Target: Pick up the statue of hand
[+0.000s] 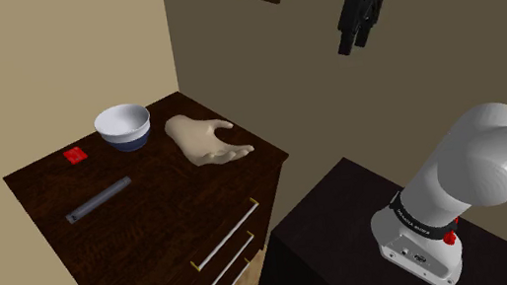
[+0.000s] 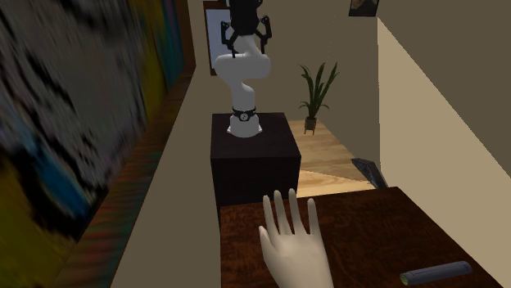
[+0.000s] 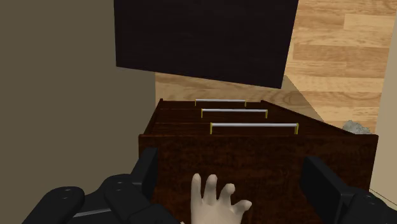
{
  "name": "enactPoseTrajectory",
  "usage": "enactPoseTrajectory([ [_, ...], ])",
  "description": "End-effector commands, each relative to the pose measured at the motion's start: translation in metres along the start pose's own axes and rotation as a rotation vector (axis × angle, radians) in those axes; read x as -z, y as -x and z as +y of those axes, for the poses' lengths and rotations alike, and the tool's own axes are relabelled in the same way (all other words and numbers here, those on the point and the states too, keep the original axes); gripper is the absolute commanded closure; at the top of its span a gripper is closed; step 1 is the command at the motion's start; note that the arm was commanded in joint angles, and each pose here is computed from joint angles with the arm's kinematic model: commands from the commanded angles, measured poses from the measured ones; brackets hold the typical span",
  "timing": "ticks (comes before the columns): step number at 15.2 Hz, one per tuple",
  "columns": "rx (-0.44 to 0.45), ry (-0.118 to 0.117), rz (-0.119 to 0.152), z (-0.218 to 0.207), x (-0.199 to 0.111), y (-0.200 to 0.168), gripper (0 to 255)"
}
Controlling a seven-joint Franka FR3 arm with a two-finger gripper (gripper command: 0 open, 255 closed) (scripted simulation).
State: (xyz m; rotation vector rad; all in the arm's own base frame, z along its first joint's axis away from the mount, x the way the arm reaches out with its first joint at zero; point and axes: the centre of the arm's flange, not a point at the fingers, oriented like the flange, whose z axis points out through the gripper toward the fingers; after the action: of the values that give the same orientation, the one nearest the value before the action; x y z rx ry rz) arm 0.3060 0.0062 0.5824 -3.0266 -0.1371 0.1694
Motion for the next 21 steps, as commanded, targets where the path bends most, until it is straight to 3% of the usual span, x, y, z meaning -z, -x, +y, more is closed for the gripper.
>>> enactPoseTrajectory([
  [1,0.0,0.0,0.0,0.0,0.0,0.0,0],
  [21,0.086,0.018,-0.042,0.026,-0.165,-0.21,0],
])
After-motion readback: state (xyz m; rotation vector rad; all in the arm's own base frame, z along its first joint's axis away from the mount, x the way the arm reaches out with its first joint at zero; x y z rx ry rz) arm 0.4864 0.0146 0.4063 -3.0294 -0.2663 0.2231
